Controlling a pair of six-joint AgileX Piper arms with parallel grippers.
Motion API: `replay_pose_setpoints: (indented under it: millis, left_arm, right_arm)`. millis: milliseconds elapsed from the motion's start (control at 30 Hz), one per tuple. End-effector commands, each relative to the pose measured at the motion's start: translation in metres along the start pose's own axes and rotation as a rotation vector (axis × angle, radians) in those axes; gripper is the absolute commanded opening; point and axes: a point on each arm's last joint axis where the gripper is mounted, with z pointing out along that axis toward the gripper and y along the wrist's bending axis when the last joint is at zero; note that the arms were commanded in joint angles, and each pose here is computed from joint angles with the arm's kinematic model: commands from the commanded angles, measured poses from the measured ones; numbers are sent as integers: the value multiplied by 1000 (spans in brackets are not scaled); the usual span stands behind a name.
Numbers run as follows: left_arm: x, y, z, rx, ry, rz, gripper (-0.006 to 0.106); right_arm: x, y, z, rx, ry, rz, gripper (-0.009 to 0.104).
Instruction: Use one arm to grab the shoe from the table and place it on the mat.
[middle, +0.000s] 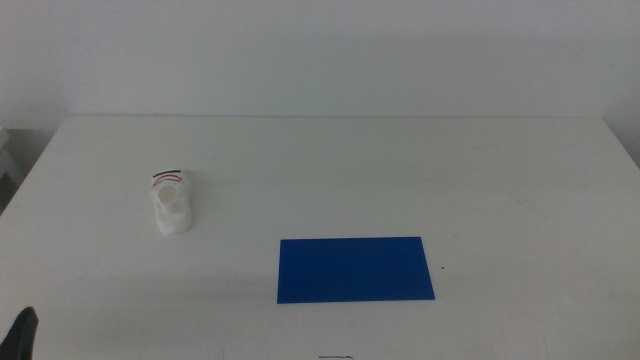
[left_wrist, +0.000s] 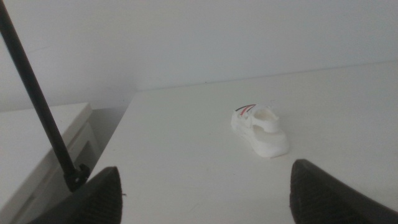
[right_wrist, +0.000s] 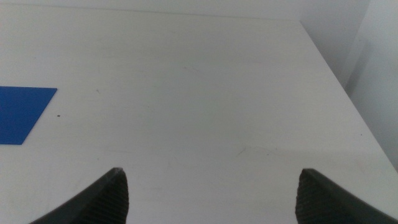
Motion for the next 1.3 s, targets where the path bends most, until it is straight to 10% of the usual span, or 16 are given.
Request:
replay_pose_setpoints:
  millis: [0,667,1267]
  left_arm:
    - [-13,1,-1,-1,-84,-56,91]
    - [-181,20,67,24,314,-111,91]
    - [-209,-20,222,39,697,-262,91]
  right_arm:
    - [-11,-1,-4,16,-93,-19,94]
    - [-11,-1,-4,16,-93,-19,94]
    - [-11,-1,-4,16,-93,-19,94]
